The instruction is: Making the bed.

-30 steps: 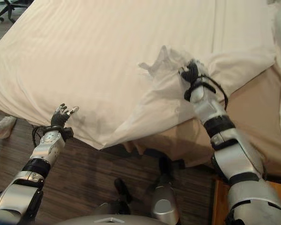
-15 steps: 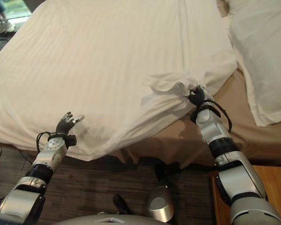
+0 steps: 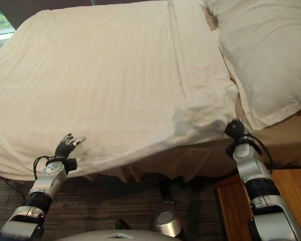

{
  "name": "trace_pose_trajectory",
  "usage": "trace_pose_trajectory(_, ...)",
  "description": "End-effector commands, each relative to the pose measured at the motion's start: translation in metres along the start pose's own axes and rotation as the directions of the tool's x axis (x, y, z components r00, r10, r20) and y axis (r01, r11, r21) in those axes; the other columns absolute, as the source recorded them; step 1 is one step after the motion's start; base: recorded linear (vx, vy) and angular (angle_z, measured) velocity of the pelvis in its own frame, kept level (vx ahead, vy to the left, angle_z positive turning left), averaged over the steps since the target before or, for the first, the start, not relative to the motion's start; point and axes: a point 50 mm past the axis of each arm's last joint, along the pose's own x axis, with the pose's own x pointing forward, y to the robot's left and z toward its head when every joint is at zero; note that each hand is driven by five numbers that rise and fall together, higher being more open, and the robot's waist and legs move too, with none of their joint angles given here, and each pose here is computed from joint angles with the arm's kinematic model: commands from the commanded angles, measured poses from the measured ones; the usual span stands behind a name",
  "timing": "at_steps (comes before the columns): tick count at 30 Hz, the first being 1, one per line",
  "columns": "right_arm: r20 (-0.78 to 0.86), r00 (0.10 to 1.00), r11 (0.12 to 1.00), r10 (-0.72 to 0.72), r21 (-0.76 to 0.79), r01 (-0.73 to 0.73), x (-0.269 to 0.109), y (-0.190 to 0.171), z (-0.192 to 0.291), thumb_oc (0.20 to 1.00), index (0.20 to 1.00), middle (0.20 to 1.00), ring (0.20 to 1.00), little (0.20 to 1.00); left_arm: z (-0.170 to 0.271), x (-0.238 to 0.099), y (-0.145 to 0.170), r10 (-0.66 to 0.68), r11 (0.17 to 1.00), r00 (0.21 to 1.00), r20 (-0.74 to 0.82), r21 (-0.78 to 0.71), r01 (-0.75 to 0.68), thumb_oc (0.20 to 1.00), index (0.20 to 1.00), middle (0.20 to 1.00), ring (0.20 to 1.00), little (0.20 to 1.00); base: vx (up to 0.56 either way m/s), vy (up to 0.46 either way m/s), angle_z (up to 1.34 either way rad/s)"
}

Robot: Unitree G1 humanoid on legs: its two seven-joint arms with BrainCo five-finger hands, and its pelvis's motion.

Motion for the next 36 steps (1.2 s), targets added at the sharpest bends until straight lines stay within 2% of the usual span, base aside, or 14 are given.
trace_pose_trajectory(1, 0.032, 0.991, 0.991, -0.128, -0.04, 0.129, 0.004, -0.037, 0.001, 1.0, 1.0, 1.0, 1.0, 1.0, 0.016, 0.0, 0.015, 0.036, 0.999, 0.996, 0.08, 0.001, -0.037, 1.0, 1.0, 1.0, 1.0, 1.0, -0.08, -0.067, -0.03)
trace_pose_trajectory(9, -0.295, 0.953, 0.994, 0.063, -0.062, -0.085, -0.065, 0.03, -0.105, 1.0, 1.0, 1.0, 1.0, 1.0, -0.018, -0.017, 0.011, 0.05, 0.998, 0.999, 0.004, -0.039, -0.05, 1.0, 1.0, 1.0, 1.0, 1.0, -0.01, -0.015, 0.02)
trace_pose_trajectory(15, -0.652, 0.702, 0.924, 0.286, -0.004, -0.382, -0.141, 0.109, -0.173, 1.0, 1.0, 1.0, 1.0, 1.0, -0.023, -0.02, -0.01, 0.009, 1.0, 1.0, -0.001, -0.016, -0.009, 1.0, 1.0, 1.0, 1.0, 1.0, -0.01, -0.016, 0.06)
trace_pose_trajectory(20, -0.593, 0.767, 0.957, 0.245, 0.02, -0.291, -0.112, 0.095, -0.157, 1.0, 1.0, 1.0, 1.0, 1.0, -0.016, -0.02, -0.015, -0.019, 1.0, 1.0, 0.02, -0.001, 0.019, 1.0, 1.0, 1.0, 1.0, 1.0, 0.0, -0.006, -0.1)
trace_pose_trajectory(21, -0.513, 0.833, 0.977, 0.207, 0.062, -0.204, -0.089, 0.082, -0.137, 0.206, 0.206, 0.206, 0.206, 0.206, -0.015, -0.019, -0.014, -0.018, 1.0, 1.0, 0.019, 0.0, 0.018, 1.0, 1.0, 1.0, 1.0, 1.0, 0.0, 0.02, -0.09)
trace_pose_trajectory(24, -0.266, 0.961, 0.987, 0.078, 0.159, -0.036, -0.046, 0.049, -0.076, 0.2, 0.2, 0.2, 0.2, 0.2, -0.016, -0.019, -0.015, -0.018, 1.0, 1.0, 0.019, 0.005, 0.018, 1.0, 1.0, 1.0, 1.0, 1.0, -0.01, 0.021, -0.05)
trace_pose_trajectory(27, -0.078, 0.997, 0.966, -0.023, 0.256, 0.043, -0.026, 0.026, -0.026, 0.2, 0.2, 0.2, 0.2, 0.2, -0.021, -0.021, -0.015, -0.017, 0.998, 1.0, -0.002, -0.062, 0.017, 1.0, 1.0, 1.0, 1.0, 1.0, 0.0, 0.007, -0.01)
trace_pose_trajectory(28, 0.025, 0.991, 0.893, -0.132, 0.438, 0.108, -0.017, 0.006, 0.011, 0.2, 0.2, 0.2, 0.2, 0.2, -0.028, -0.024, -0.018, -0.028, 0.993, 0.999, -0.028, -0.116, 0.025, 1.0, 1.0, 1.0, 1.0, 1.0, 0.0, 0.0, 0.0)
trace_pose_trajectory(29, 0.025, 0.991, 0.892, -0.133, 0.438, 0.109, -0.017, 0.006, 0.011, 0.2, 0.2, 0.2, 0.2, 0.2, -0.028, -0.024, -0.018, -0.029, 0.993, 0.999, -0.028, -0.116, 0.025, 1.0, 1.0, 1.0, 1.0, 1.0, 0.01, 0.007, 0.06)
trace_pose_trajectory(30, 0.085, 0.98, 0.768, -0.181, 0.634, 0.087, -0.012, 0.0, 0.04, 0.2, 0.2, 0.2, 0.2, 0.2, -0.03, -0.024, -0.022, -0.052, 0.988, 0.998, -0.033, -0.145, 0.046, 1.0, 1.0, 1.0, 1.0, 1.0, 0.01, -0.003, 0.07)
trace_pose_trajectory(31, 0.085, 0.98, 0.768, -0.182, 0.635, 0.087, -0.012, 0.0, 0.04, 0.2, 0.2, 0.2, 0.2, 0.2, -0.029, -0.024, -0.021, -0.051, 0.988, 0.998, -0.033, -0.146, 0.046, 1.0, 1.0, 1.0, 1.0, 1.0, 0.01, -0.007, 0.06)
trace_pose_trajectory(33, 0.153, 0.966, 0.443, -0.208, 0.895, -0.046, -0.012, 0.004, 0.079, 0.2, 0.2, 0.2, 0.2, 0.2, -0.022, -0.022, -0.027, -0.076, 0.983, 0.997, -0.006, -0.17, 0.074, 1.0, 1.0, 1.0, 1.0, 1.0, 0.01, -0.01, 0.04)
trace_pose_trajectory(34, 0.153, 0.966, 0.441, -0.209, 0.896, -0.047, -0.012, 0.004, 0.079, 0.2, 0.2, 0.2, 0.2, 0.2, -0.022, -0.021, -0.026, -0.075, 0.983, 0.997, -0.005, -0.17, 0.073, 1.0, 1.0, 1.0, 1.0, 1.0, 0.02, -0.013, 0.03)
trace_pose_trajectory(36, 0.11, 0.98, 0.222, -0.164, 0.972, -0.072, -0.004, 0.017, 0.089, 0.2, 0.2, 0.2, 0.2, 0.2, -0.011, -0.012, -0.032, -0.094, 0.983, 0.995, 0.01, -0.16, 0.095, 1.0, 1.0, 1.0, 1.0, 1.0, 0.02, -0.015, 0.09)
